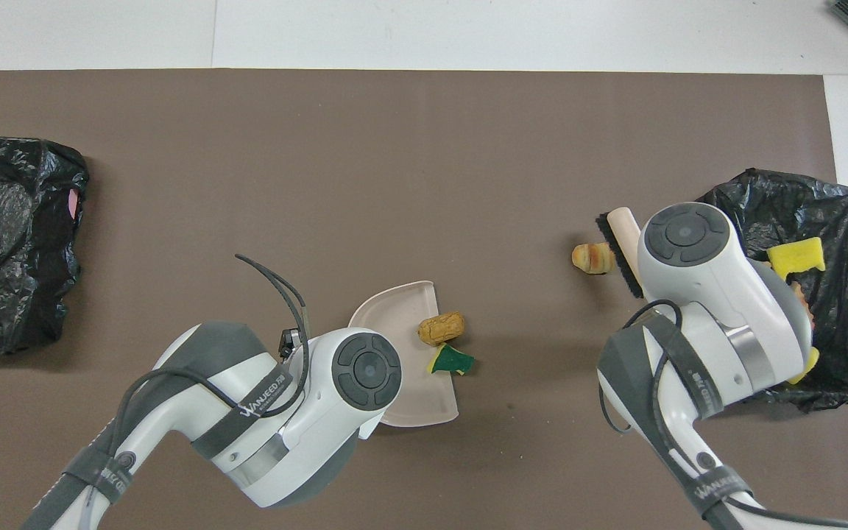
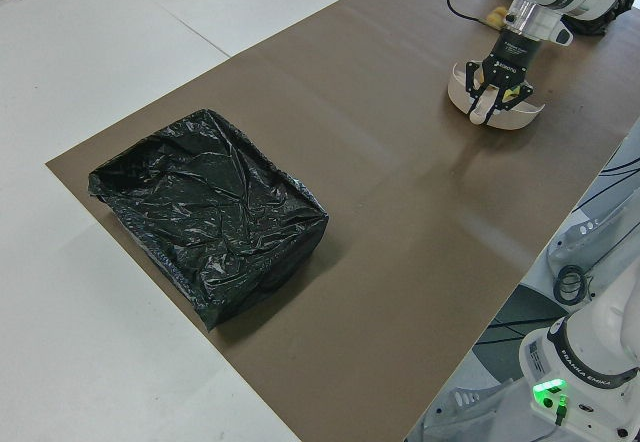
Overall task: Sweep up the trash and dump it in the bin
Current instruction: 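Move the brush with the right gripper behind the far crust near the bin, then sweep the far crust into the dustpan with the right gripper's brush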
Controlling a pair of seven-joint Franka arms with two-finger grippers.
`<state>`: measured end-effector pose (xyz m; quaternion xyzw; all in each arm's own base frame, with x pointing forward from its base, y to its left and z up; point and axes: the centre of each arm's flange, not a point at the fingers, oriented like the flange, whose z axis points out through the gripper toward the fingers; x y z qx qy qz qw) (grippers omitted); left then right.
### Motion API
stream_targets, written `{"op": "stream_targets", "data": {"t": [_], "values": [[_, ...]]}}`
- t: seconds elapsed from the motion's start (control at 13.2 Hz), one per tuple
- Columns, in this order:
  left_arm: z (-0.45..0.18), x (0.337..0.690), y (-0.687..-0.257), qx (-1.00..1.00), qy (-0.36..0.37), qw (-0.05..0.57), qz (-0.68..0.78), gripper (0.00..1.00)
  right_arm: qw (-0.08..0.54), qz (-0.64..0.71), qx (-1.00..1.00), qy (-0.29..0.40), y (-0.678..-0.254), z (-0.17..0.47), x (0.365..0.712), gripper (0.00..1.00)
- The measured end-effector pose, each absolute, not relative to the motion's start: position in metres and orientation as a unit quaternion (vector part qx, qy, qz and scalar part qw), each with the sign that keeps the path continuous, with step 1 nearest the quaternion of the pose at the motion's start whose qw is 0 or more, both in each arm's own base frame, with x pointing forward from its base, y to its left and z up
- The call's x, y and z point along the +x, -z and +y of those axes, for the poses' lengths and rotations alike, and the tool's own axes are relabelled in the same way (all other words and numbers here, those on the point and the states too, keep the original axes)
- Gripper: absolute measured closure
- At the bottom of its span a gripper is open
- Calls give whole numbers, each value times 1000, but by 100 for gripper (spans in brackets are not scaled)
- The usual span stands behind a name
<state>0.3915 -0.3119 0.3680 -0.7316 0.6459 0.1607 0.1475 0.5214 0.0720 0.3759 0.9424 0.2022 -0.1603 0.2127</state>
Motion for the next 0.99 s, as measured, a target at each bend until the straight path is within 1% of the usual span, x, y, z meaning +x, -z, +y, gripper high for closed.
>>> {"op": "stream_targets", "data": {"t": [0.15, 0.38, 0.83, 0.99], "values": [[-312, 392, -368, -732, -161, 146, 645, 68, 231, 208, 938, 157, -359, 58, 535, 73], [-310, 392, -367, -737, -162, 144, 641, 68, 221, 211, 936, 172, -340, 63, 535, 73], [-306, 395, -366, -742, -163, 142, 635, 68, 96, 184, 955, 211, -316, 118, 505, 73], [-303, 397, -365, -745, -164, 141, 632, 68, 56, 184, 955, 224, -310, 148, 490, 73]]}}
